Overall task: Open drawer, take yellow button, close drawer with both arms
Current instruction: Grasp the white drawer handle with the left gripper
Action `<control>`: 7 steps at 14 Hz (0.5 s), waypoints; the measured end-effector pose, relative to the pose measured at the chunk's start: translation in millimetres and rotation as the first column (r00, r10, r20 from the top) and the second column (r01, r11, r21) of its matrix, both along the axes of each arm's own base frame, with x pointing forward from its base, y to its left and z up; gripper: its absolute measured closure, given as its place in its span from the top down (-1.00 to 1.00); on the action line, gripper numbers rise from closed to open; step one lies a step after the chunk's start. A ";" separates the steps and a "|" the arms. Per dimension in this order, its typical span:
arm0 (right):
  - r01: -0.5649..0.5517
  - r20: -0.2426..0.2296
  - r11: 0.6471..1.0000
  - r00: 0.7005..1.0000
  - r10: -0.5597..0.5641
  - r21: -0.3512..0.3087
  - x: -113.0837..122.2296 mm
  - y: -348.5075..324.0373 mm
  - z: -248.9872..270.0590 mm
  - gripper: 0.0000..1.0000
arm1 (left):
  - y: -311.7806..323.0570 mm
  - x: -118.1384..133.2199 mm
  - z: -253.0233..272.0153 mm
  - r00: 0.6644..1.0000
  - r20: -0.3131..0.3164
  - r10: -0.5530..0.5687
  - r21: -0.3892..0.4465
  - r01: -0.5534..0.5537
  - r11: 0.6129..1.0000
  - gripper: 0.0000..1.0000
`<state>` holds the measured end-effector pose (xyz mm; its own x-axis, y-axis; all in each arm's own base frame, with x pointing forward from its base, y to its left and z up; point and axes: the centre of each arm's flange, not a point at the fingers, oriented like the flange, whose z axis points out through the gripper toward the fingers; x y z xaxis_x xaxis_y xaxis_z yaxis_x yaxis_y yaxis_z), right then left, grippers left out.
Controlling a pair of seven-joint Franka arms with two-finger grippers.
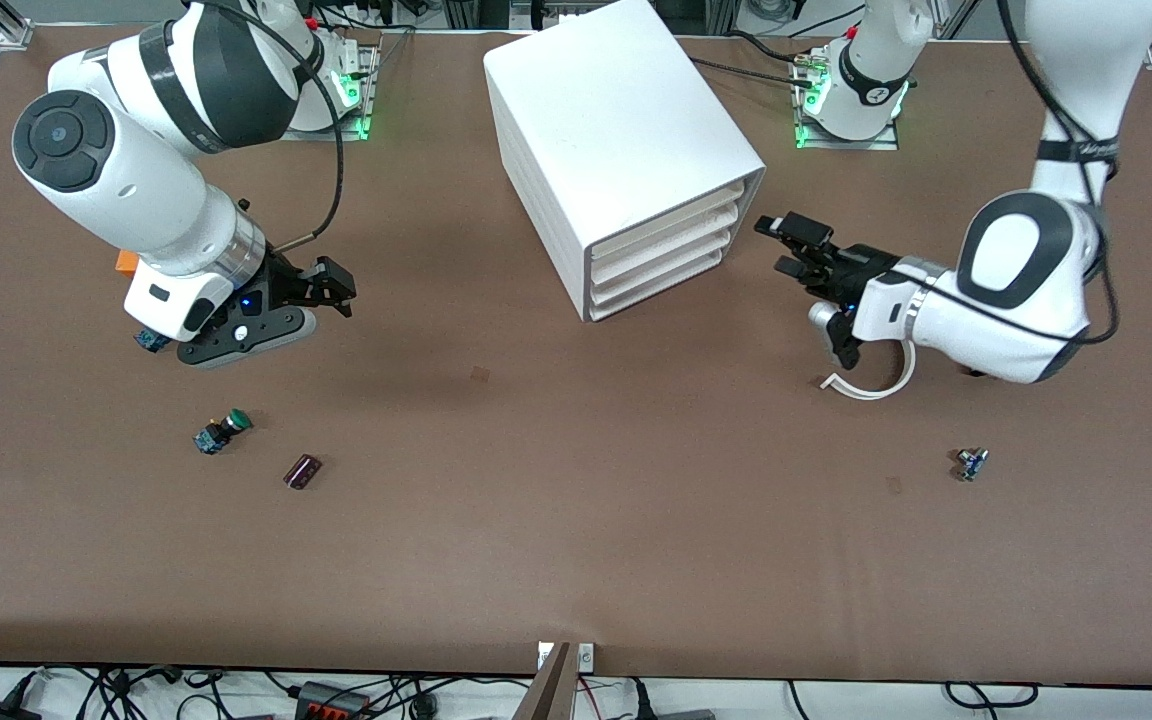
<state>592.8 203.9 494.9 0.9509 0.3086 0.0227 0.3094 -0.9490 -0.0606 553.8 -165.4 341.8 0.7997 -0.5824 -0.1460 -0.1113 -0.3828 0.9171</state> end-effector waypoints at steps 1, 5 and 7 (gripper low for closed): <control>0.000 0.001 1.000 1.000 0.000 0.000 0.0 0.1 0.3 1.00 | -4.9 -6.3 -20.3 0.999 -0.029 0.019 -0.073 -0.021 0.997 0.95; -0.013 0.001 1.000 1.000 0.013 0.000 -2.1 7.7 -0.6 1.00 | -26.1 -30.9 -77.7 0.996 -0.087 0.014 -0.226 -0.034 0.974 0.62; -0.012 -0.001 1.000 1.000 0.012 -0.001 -1.6 7.2 -1.7 1.00 | -37.3 -40.7 -94.6 0.995 -0.102 0.008 -0.281 -0.037 0.959 0.24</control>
<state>591.3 211.1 493.2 0.9470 0.3204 0.0220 0.3211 -0.9451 -0.0600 513.0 -202.7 247.2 0.8030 -0.5932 -0.0571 -0.0090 -0.1079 0.9941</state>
